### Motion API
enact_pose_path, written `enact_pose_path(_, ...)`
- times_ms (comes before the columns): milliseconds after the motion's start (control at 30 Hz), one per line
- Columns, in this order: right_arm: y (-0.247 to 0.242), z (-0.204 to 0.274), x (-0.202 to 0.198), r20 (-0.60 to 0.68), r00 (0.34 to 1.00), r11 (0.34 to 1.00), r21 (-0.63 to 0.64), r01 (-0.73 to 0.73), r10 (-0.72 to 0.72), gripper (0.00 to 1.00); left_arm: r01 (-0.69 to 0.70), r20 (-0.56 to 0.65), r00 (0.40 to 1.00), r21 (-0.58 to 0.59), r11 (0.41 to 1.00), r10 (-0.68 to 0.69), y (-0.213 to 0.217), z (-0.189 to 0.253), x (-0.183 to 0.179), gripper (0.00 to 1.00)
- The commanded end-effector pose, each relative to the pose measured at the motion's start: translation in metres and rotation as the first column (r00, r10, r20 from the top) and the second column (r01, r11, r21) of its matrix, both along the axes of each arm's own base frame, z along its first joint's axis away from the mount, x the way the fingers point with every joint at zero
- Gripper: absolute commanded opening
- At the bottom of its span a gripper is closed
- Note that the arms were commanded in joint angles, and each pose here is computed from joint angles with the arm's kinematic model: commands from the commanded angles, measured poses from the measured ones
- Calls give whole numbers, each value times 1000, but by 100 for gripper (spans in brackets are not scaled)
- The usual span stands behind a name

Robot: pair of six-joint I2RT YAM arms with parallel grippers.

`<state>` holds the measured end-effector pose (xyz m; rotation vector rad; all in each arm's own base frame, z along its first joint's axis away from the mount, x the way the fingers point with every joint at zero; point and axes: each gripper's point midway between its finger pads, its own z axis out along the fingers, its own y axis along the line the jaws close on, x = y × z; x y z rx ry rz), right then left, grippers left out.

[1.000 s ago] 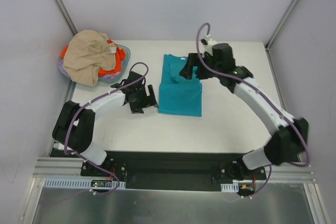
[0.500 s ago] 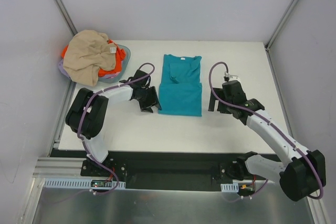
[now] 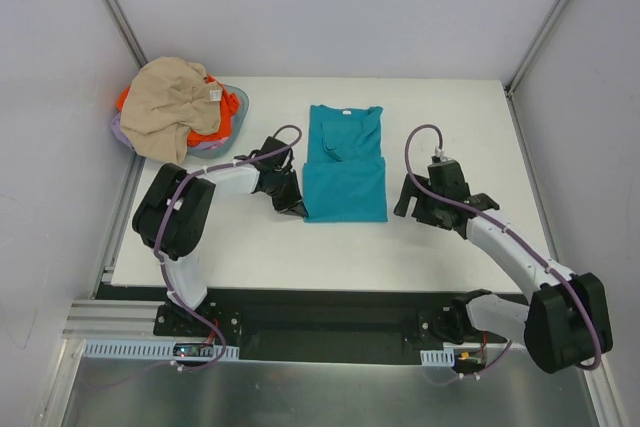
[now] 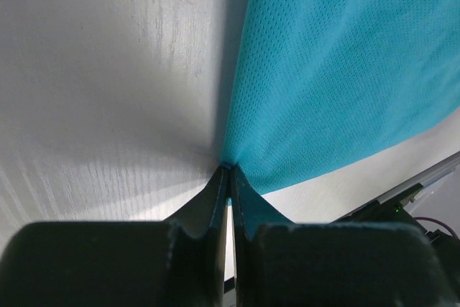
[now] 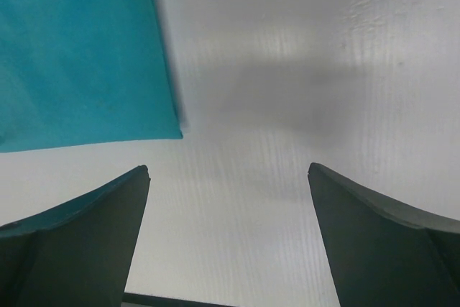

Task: Fold and stack the t-shirts
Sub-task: Grab one side of the 2/3 rectangular tshirt with both arms

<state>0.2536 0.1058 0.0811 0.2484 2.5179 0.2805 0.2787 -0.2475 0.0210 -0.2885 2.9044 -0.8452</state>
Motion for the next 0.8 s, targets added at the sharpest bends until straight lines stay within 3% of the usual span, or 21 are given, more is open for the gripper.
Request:
enact_pose_path(0, 40, -1, 10, -9, 998, 970, 236, -58, 62, 97, 1, -10, 1000, 24, 1000, -1, 3, -6, -8, 0)
enact_pose_path(167, 61, -21, 5, -111, 986, 941, 327, -86, 128, 99, 4, 7, 1000, 21, 1000, -5, 5, -1, -9, 0)
enact_pose_path(400, 77, -39, 17, -146, 978, 919, 386, -81, 148, 80, 16, 7, 1000, 7, 1000, -16, 2, 1, -9, 0)
enact_pose_path(667, 79, -61, 19, -213, 966, 922, 384, -53, 145, 31, 17, 1, 1000, 13, 1000, -17, 3, -2, -10, 0)
enact_pose_path(700, 78, -63, 18, -220, 965, 924, 379, -48, 140, 17, 17, 2, 1000, 12, 1000, -17, 3, -1, -10, 0)
enact_pose_path(767, 77, -66, 15, -232, 964, 927, 374, -38, 133, 1, 14, 7, 1000, 16, 1000, -14, 5, 0, -11, 0)
